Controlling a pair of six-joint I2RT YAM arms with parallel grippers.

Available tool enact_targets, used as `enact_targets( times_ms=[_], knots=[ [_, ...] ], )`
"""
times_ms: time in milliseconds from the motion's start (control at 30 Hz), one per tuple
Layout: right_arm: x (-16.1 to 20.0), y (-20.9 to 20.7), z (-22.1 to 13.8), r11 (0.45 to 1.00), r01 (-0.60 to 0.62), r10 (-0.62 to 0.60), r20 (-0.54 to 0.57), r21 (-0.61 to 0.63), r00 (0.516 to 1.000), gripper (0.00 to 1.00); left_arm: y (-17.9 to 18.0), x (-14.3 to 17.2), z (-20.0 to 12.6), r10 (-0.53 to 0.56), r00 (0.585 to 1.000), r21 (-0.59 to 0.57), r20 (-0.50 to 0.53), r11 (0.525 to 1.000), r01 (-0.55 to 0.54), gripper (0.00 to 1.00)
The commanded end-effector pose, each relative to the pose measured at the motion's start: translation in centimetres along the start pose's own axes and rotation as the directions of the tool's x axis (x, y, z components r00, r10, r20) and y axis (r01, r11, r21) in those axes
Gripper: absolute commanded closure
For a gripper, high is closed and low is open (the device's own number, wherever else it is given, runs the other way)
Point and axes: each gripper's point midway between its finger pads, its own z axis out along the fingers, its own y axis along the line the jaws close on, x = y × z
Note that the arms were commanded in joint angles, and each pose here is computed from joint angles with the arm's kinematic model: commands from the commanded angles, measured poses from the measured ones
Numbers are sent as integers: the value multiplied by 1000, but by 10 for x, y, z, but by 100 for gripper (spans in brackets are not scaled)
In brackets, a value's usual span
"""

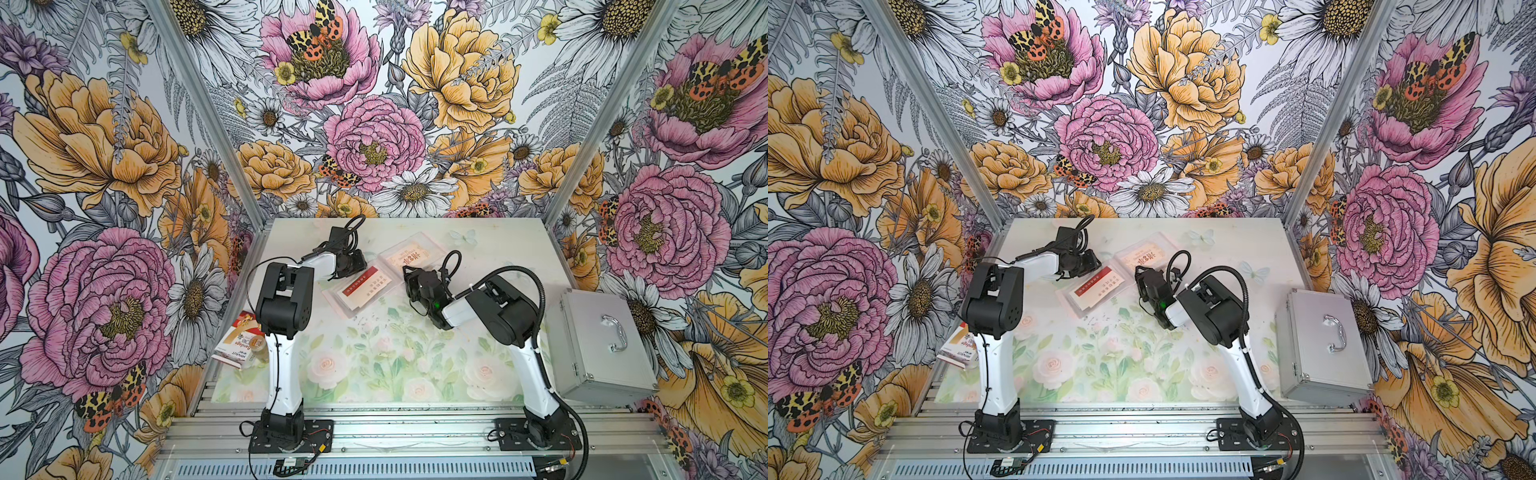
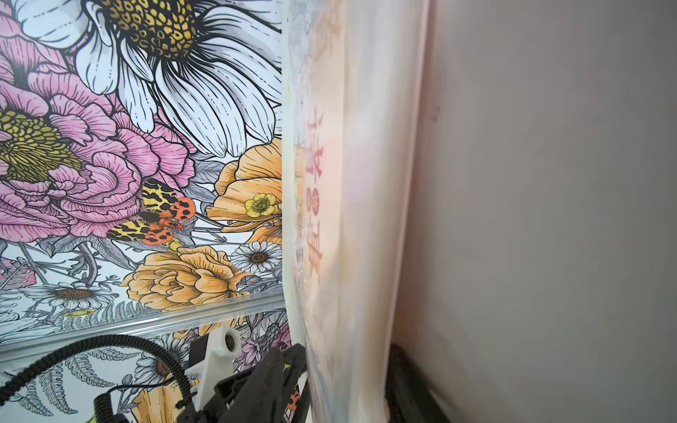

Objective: Place the photos into the photo albums
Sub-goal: Close the photo album at the center of the board.

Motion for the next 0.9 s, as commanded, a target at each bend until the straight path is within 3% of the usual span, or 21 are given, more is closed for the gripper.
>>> enact_targets(
  times_ms=[0, 100, 333, 467, 700, 867],
  knots=[
    [19, -16, 12, 998, 57, -54, -95, 34, 994, 54, 24, 58, 16, -23, 986, -83, -166, 996, 10, 62],
    [21, -14, 14, 995, 90, -85, -130, 34, 988, 57, 23, 59, 16, -20, 985, -80, -169, 997, 6, 62],
    [16, -17, 6, 989, 144, -137, -154, 34, 978, 77, 18, 54, 12, -10, 988, -69, -156, 998, -1, 62],
    [11, -15, -1, 979, 202, -193, -151, 43, 969, 84, 10, 43, -4, -6, 992, -44, -125, 999, 0, 62],
    [3, -11, -23, 907, 402, -383, -157, 121, 910, 86, -22, 13, -66, 10, 1000, 34, -22, 999, -9, 61],
    [-4, -11, -42, 835, 521, -499, -157, 176, 852, 87, -27, 27, -118, -7, 1000, 65, 16, 998, 6, 61]
  ],
)
